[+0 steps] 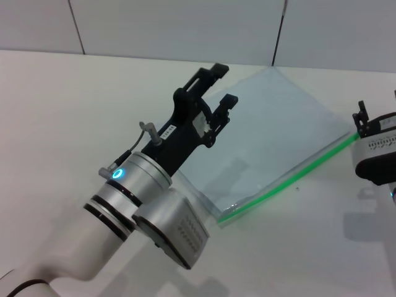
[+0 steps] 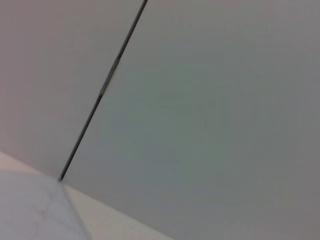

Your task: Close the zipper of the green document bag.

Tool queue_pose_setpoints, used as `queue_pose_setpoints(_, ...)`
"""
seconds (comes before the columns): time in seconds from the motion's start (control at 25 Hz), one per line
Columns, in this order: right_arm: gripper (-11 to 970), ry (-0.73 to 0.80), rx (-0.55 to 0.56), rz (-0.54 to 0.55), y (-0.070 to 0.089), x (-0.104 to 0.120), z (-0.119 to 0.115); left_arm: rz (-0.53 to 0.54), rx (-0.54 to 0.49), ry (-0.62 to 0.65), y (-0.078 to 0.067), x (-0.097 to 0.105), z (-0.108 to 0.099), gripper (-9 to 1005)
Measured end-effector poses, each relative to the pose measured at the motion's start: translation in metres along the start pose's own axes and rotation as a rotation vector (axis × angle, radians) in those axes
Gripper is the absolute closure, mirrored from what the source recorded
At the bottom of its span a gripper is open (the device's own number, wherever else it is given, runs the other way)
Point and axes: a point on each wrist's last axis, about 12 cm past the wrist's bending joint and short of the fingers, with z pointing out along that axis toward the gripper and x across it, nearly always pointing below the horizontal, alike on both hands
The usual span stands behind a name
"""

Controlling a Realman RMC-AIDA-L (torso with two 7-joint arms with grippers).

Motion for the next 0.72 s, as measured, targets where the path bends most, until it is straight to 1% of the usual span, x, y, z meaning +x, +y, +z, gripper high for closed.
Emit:
queue_pose_setpoints(0.24, 284, -0.016, 0.004, 0.059, 0.006, -0.011, 0.001, -0.074, -0.043, 0.032, 0.004, 0.007, -0.001, 341)
queue_pose_setpoints(0.52, 284, -0.025, -0.009, 0.145, 0.012, -0.021, 0.003, -0.296, -0.153, 0.144, 0.015, 0.022, -0.001, 349)
queue_pose_setpoints(0.68, 284, -0.025, -0.019, 0.214, 0.013, -0.022, 0.004, -0.392, -0.205, 0.192, 0.019, 0.033, -0.004, 353)
queue_pose_setpoints(0.72, 284, -0.025, -0.021, 0.228, 0.013, -0.022, 0.004, -0.392, -0.205, 0.192, 0.019, 0.033, -0.004, 353)
